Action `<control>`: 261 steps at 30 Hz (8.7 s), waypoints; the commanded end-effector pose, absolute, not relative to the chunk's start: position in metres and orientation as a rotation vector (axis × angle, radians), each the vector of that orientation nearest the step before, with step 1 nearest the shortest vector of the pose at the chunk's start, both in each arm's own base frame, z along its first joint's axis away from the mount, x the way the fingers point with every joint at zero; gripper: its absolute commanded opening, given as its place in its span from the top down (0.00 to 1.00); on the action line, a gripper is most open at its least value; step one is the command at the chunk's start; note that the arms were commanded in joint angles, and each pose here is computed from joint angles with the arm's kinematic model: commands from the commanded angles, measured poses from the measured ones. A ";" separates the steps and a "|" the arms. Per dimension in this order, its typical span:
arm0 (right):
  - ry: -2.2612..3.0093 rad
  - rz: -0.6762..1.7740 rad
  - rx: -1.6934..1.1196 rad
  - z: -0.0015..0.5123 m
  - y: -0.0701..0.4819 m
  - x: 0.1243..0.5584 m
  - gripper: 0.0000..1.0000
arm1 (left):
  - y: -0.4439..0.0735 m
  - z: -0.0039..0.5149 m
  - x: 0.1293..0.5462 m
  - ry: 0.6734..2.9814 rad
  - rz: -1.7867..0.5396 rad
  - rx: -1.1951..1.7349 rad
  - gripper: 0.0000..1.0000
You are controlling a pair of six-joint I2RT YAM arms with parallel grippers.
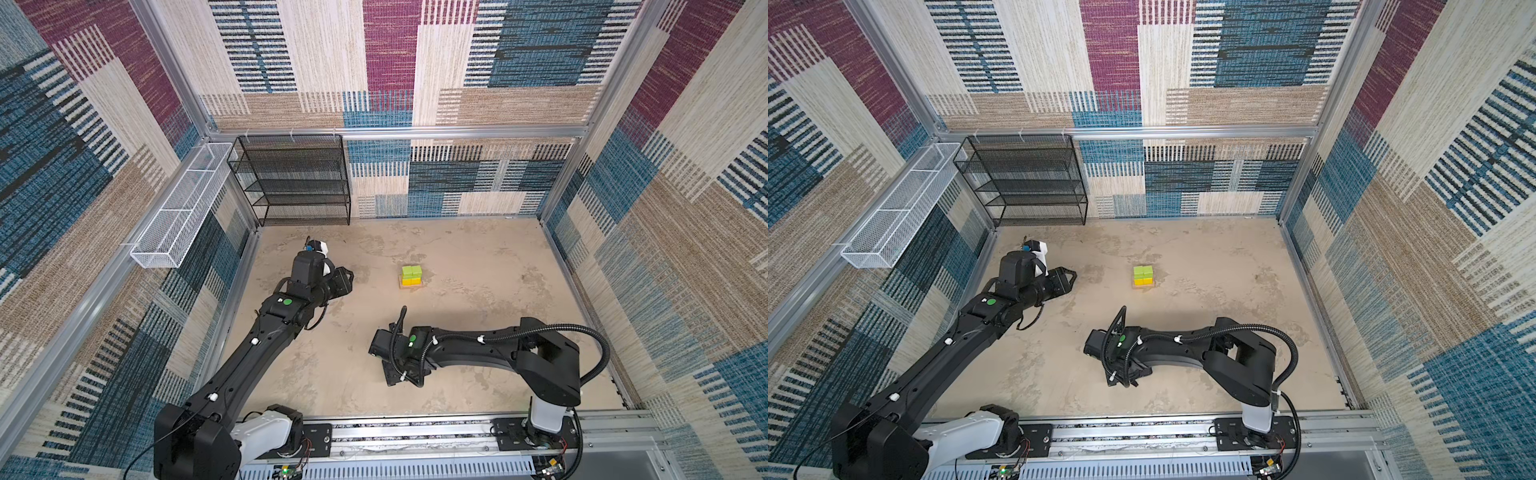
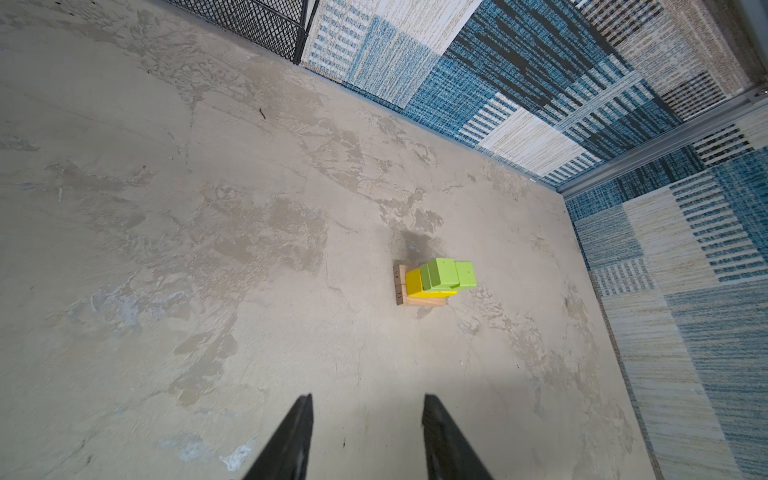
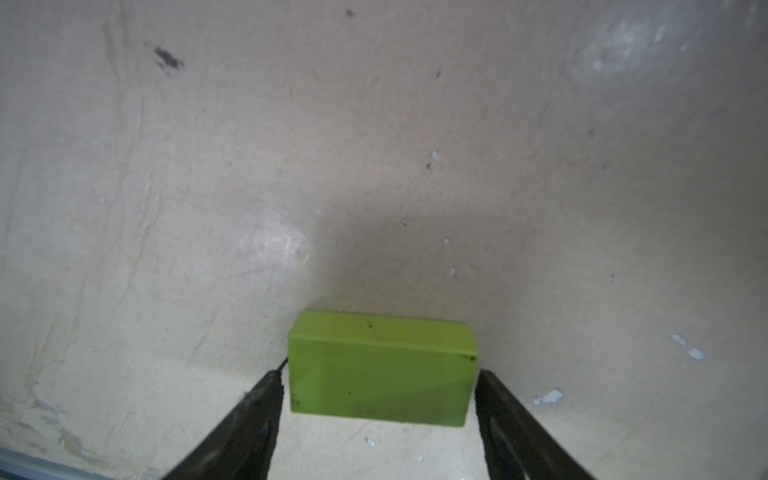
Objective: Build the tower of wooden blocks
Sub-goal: 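Lower the right gripper around the long green block and close it, then lift the long green block with the right gripper and carry it over the stack, then lower the long green block onto the green cubes and open the right gripper, then raise the right gripper away while the left gripper moves over the stack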
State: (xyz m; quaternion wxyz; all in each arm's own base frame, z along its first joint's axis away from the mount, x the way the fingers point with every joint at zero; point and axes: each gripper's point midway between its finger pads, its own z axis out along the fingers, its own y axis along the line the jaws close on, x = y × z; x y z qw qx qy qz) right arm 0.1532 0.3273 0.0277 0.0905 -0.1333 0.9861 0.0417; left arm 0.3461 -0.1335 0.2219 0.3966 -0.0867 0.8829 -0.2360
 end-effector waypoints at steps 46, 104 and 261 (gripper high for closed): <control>2.796 0.122 -0.360 0.079 0.325 0.212 0.44 | -0.128 0.222 0.347 2.227 -0.606 -0.217 0.52; 2.679 0.197 -0.348 0.133 0.286 0.456 0.45 | -0.110 0.192 0.373 2.303 -0.612 -0.288 0.53; 2.126 0.736 0.002 0.226 0.160 0.427 1.00 | -0.293 0.102 0.408 2.549 -0.389 0.121 0.41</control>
